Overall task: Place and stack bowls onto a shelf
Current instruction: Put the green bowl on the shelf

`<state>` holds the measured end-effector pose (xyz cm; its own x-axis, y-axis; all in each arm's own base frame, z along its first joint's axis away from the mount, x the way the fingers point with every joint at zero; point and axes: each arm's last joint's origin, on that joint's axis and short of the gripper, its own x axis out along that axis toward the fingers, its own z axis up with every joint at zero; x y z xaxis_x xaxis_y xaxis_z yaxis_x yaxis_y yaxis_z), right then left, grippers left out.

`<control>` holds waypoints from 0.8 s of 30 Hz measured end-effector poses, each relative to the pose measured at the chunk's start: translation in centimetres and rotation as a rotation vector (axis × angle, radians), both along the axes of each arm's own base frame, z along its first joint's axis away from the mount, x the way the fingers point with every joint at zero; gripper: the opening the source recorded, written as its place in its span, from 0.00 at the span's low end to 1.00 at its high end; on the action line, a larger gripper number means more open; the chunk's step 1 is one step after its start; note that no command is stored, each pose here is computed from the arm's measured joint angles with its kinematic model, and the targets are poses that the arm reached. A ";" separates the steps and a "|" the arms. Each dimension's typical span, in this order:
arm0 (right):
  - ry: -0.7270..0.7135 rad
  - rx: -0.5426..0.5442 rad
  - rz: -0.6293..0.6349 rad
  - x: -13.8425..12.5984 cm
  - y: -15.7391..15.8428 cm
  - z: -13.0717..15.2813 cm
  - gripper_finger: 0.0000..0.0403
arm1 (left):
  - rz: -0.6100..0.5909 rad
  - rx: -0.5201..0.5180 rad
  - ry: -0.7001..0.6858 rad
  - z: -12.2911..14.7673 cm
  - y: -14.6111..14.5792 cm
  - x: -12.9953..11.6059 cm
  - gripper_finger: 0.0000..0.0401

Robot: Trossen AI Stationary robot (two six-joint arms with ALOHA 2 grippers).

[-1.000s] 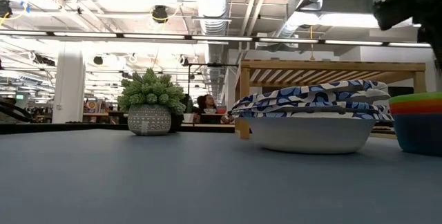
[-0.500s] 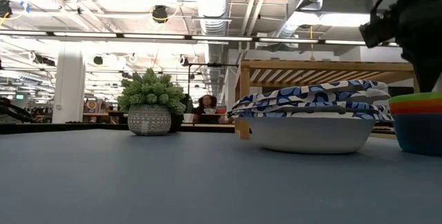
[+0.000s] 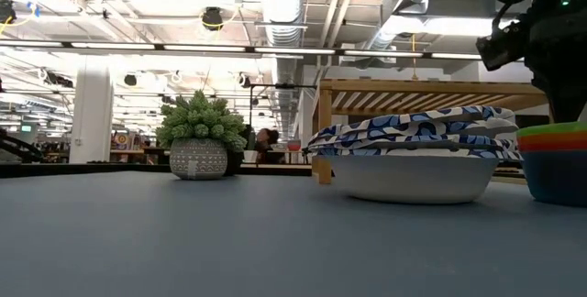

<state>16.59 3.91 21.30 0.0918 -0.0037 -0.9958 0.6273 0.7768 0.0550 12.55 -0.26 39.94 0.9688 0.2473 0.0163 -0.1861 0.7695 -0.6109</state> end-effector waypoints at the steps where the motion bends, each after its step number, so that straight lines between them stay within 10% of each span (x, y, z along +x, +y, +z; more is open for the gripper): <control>1: 0.002 -0.001 0.000 0.0 0.0 -0.1 0.48 | -0.004 0.000 0.000 0.0 0.0 0.0 0.49; 24: 0.031 0.018 0.037 -0.3 0.0 -0.5 0.37 | 0.002 0.003 0.043 -0.4 0.0 0.0 0.49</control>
